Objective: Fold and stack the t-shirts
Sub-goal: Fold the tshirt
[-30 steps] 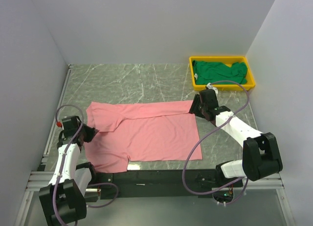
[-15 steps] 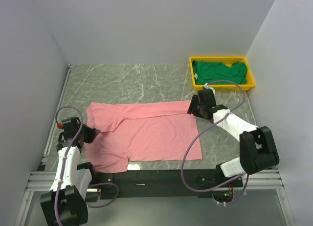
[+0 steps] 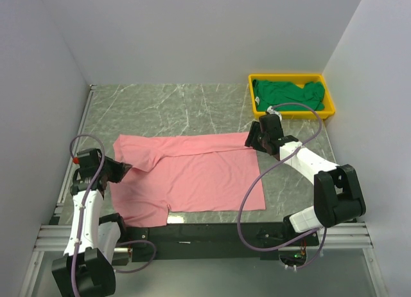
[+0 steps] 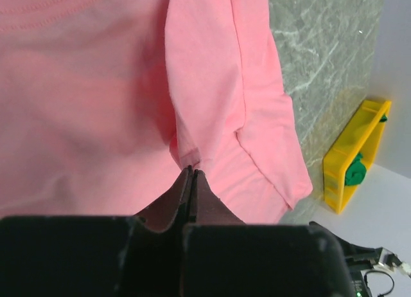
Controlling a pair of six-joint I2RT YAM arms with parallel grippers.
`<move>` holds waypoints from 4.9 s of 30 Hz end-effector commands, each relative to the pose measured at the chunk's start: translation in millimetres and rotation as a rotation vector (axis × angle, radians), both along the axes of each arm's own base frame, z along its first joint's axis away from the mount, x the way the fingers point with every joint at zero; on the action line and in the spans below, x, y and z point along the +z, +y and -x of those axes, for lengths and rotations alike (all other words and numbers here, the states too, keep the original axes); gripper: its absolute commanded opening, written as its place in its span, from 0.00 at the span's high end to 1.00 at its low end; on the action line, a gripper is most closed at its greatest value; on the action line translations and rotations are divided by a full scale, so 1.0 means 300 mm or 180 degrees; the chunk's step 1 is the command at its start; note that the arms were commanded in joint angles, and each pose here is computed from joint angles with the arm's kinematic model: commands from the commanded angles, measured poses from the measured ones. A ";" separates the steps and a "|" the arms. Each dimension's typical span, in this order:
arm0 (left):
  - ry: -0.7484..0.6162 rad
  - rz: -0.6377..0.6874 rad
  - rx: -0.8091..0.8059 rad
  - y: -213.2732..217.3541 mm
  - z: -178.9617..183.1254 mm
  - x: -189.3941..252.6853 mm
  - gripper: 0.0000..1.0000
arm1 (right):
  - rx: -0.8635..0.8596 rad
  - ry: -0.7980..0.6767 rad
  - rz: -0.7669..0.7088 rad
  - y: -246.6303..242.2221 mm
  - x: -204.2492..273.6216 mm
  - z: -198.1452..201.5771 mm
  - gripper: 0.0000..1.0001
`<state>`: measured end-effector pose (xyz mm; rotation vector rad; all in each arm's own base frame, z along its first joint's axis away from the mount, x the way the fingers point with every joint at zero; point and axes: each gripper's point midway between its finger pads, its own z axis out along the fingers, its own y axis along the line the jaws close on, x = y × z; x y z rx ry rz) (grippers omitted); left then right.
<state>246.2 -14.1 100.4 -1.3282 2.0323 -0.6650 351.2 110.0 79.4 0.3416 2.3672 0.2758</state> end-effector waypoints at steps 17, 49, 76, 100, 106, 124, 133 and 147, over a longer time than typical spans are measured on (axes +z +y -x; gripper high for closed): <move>0.0150 0.0298 -0.0042 -0.063 0.050 0.026 0.99 | 0.0000 -0.0212 -0.0030 0.004 0.058 -0.037 0.36; -0.0153 -0.1392 0.0570 0.331 -0.273 0.134 0.41 | -0.0393 -0.0006 -0.0681 -0.122 0.000 -0.190 0.38; 0.0495 -0.1156 -0.0142 0.320 -0.468 -0.160 0.44 | -0.0330 0.0561 -0.1042 -0.088 -0.170 -0.260 0.40; 0.0669 -0.1073 -0.0254 0.325 -0.516 -0.239 0.93 | -0.0270 0.0768 -0.0940 -0.092 -0.185 -0.291 0.70; 0.0744 -0.1121 -0.0153 0.377 -0.544 -0.238 0.99 | -0.0358 0.0721 -0.0823 -0.117 -0.168 -0.313 0.94; 0.0422 -0.1183 -0.0052 0.408 -0.601 -0.085 0.63 | -0.0370 0.0582 -0.0597 -0.173 -0.098 -0.320 0.73; 0.0186 -0.1263 0.0055 0.366 -0.491 0.122 0.16 | 0.0009 0.0267 -0.0238 -0.056 0.052 -0.211 0.49; 0.0031 -0.2177 -0.1286 -0.162 -0.198 0.120 0.25 | 0.1172 -0.0111 -0.0555 0.401 0.095 0.152 0.38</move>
